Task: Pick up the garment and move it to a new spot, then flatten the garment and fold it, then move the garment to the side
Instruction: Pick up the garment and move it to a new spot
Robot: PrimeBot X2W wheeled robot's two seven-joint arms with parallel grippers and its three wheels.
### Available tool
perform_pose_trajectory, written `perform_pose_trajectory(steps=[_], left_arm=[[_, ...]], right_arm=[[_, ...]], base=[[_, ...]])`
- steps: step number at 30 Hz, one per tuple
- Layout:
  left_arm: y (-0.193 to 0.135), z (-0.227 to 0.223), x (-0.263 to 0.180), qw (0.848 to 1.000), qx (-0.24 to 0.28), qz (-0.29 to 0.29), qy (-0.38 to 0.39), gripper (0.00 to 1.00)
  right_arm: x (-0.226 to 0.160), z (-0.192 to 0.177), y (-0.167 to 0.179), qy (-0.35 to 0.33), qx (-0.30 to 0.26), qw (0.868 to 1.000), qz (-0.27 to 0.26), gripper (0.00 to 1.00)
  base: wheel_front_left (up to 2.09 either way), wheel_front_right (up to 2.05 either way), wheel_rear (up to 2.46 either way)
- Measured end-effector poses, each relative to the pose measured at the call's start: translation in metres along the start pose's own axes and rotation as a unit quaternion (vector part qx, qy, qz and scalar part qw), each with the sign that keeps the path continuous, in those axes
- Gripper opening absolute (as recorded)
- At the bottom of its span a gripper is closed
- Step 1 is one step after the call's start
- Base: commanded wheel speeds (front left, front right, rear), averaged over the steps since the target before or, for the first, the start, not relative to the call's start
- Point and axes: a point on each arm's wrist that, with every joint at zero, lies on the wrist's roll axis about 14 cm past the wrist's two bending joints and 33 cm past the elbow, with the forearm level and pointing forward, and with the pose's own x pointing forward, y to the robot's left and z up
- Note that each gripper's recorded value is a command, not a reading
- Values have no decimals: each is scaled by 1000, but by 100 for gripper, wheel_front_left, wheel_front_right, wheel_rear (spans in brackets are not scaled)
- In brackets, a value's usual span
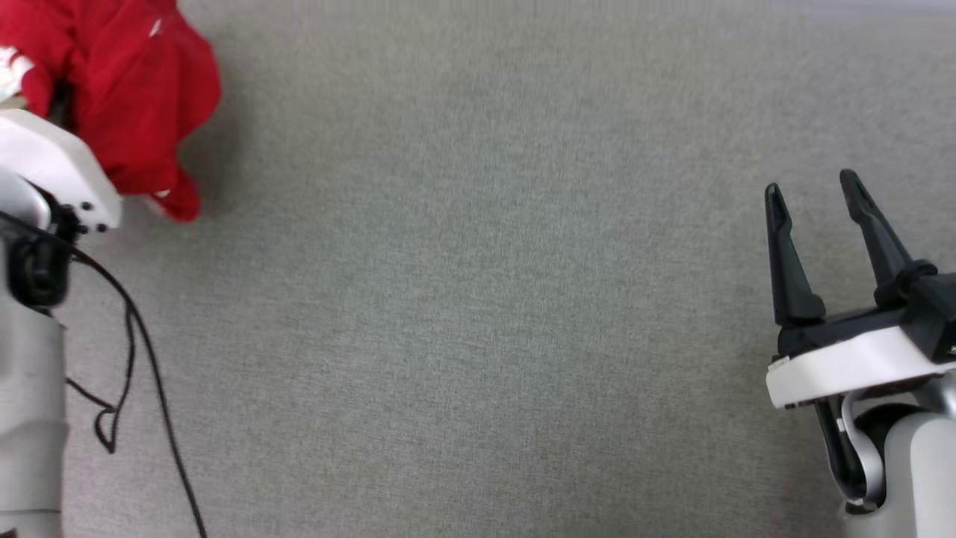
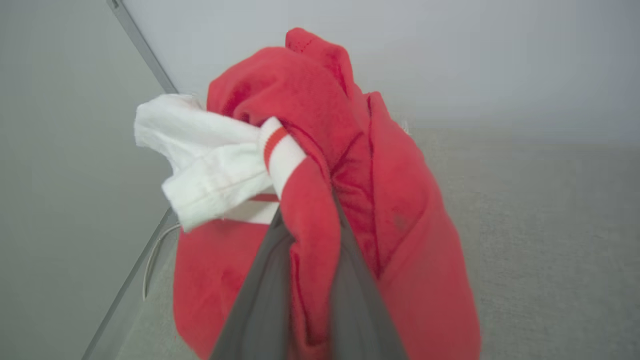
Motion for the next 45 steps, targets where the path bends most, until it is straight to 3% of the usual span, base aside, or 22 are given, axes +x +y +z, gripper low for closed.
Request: perform_pose_trajectory(steps=[10,16,25,32,37,44,45], left_arm=[[-76,63,-37,984,-29,-93,-152,0],[-155,71,-62,965,-36,-191,-174,0],[-276,21,-124,929,-46,-352,-109,0],[-348,-48,-193,886,-17,-463,-23,0],[-364,-109,-236,862,10,-504,58,0],[-368,-132,-255,852,25,-518,76,0],[-367,-132,-255,852,25,-518,72,41]], right_arm=[[-50,30,-23,-18,9,999,-44,100],[-94,35,-53,-13,9,995,-100,100],[-154,45,-85,-14,5,985,-171,100],[-176,49,-94,-17,5,981,-196,100],[-176,45,-92,-13,9,981,-192,100],[-165,41,-84,-8,14,984,-176,100],[-163,40,-83,-7,14,985,-173,100]], base=[[0,0,0],[0,0,0],[0,0,0],[0,0,0],[0,0,0],[0,0,0],[0,0,0]])
